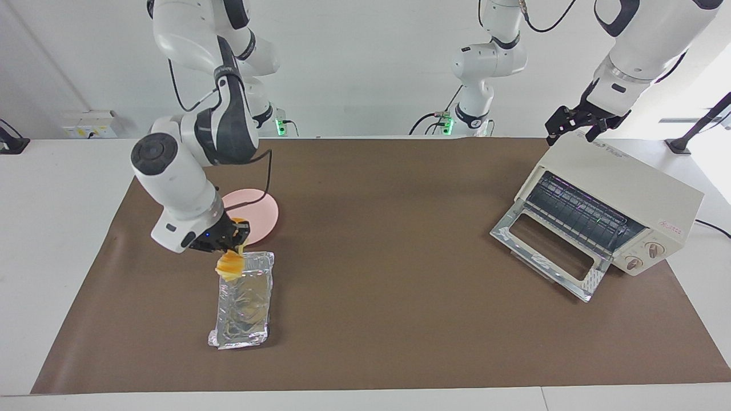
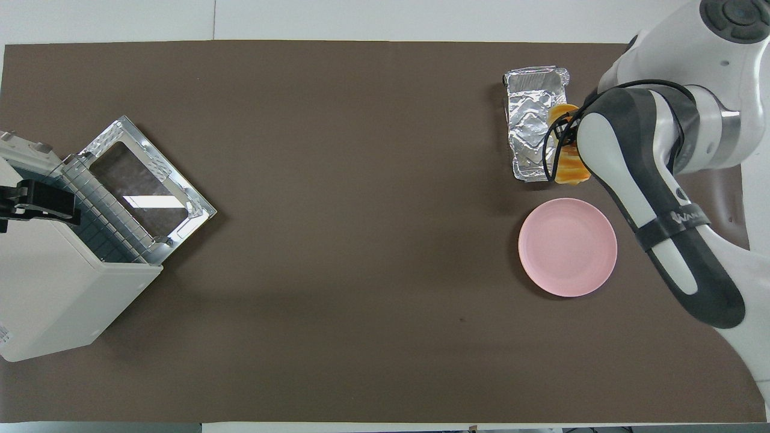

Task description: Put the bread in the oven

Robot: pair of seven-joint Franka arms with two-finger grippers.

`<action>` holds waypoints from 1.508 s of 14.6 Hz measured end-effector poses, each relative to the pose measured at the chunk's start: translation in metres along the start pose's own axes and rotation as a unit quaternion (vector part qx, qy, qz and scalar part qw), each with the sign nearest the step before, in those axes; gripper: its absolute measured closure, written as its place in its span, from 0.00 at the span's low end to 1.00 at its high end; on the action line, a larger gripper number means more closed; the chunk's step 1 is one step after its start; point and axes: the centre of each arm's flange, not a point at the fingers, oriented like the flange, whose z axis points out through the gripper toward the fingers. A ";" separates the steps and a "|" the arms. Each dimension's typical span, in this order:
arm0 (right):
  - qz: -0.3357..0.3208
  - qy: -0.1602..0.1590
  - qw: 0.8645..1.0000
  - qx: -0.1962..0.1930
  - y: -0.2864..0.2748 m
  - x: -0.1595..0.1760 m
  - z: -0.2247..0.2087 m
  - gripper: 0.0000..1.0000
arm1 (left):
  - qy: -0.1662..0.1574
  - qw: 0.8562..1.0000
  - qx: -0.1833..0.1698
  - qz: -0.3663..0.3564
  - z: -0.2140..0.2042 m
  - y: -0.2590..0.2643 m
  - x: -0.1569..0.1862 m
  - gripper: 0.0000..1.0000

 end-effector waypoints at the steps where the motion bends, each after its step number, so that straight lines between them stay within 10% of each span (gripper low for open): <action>1: -0.006 0.009 1.000 -0.007 0.000 0.015 0.020 0.88 | 0.000 1.000 0.000 0.000 0.000 0.000 0.000 0.00; 8: -0.025 0.039 0.998 -0.034 0.000 0.040 0.090 0.88 | 0.000 1.000 0.000 0.000 0.000 0.000 0.000 0.00; 17: -0.014 0.024 0.999 -0.036 0.047 0.033 0.031 0.00 | 0.000 1.000 0.000 0.000 0.000 0.000 0.000 0.00; 22: -0.038 0.066 0.996 -0.049 0.065 0.035 0.059 0.10 | 0.000 1.000 0.000 0.000 0.000 0.000 0.000 0.00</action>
